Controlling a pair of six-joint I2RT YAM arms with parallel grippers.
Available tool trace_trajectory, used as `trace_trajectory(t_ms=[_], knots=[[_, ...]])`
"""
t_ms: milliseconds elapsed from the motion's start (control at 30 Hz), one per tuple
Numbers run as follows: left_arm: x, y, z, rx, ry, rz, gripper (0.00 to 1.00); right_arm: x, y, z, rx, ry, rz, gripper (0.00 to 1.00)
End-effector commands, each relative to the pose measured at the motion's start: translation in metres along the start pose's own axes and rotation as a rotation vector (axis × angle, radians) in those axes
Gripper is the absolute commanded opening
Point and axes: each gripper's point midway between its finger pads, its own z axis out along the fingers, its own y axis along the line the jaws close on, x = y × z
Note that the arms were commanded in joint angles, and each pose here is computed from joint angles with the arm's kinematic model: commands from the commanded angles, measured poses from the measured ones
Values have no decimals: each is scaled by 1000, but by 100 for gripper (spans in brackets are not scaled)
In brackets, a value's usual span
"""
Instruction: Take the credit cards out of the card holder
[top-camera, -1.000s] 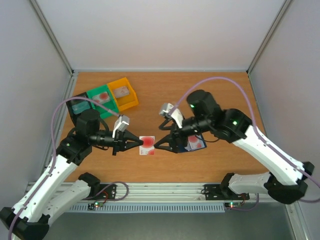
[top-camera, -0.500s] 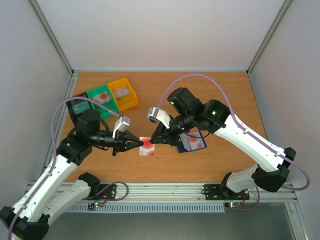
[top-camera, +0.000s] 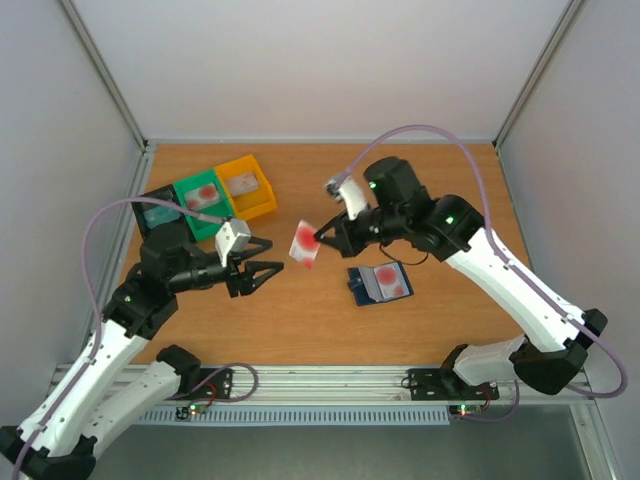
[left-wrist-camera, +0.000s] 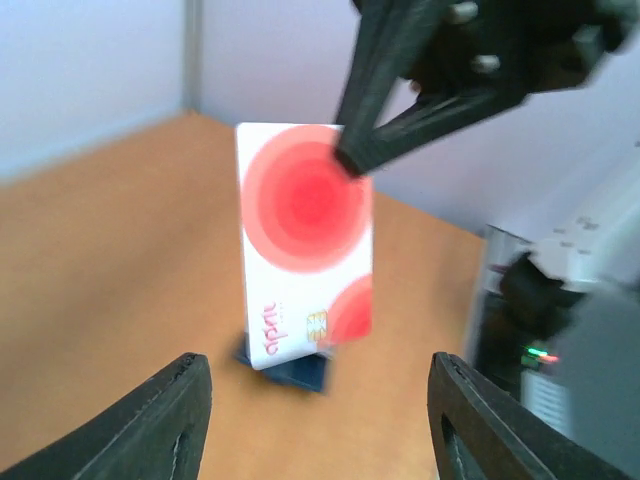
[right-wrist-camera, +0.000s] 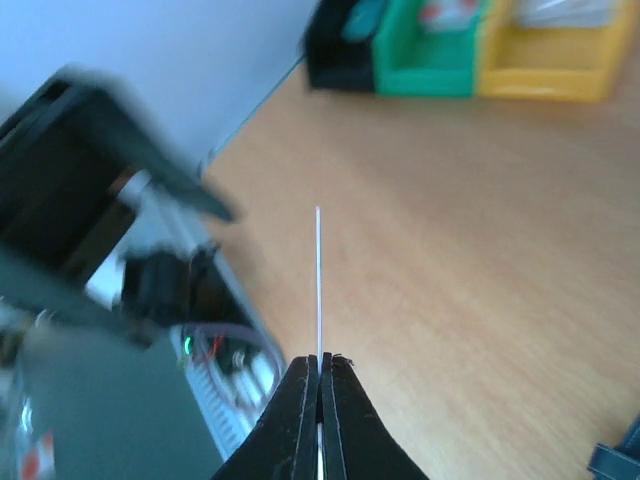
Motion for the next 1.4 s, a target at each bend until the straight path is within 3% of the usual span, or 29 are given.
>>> trace_trajectory(t_ms=[0,67,133,300,433,500,600,700,967,1367], knots=[[-91,21,-35,-341,-305,523,60,-52,-60,-47,136,-367,445,1],[-125,17,-51,-446,-424,737,59,-73,-74,-73,175,-565,509,1],[-142,13,-56,-514,-458,922,58,-88,-85,-94,221,-724,569,1],[-136,10,-36,-558,-363,1258,59,-116,-89,-112,210,-1009,658,1],[-122,1,-7,-534,-290,1600,63,-141,-66,-95,124,-1033,618,1],[-119,-7,7,-546,-300,1819,65,-149,-59,-86,96,-1012,617,1],[-130,-11,16,-632,-361,2017,67,-155,-49,-74,59,-994,611,1],[-140,-7,16,-689,-340,2048,67,-157,-34,-65,19,-980,592,1],[-140,40,12,-851,-91,1990,62,-152,-11,-55,-21,-936,546,1],[-165,52,1,-921,-42,1954,55,-145,1,-45,-44,-897,523,1]])
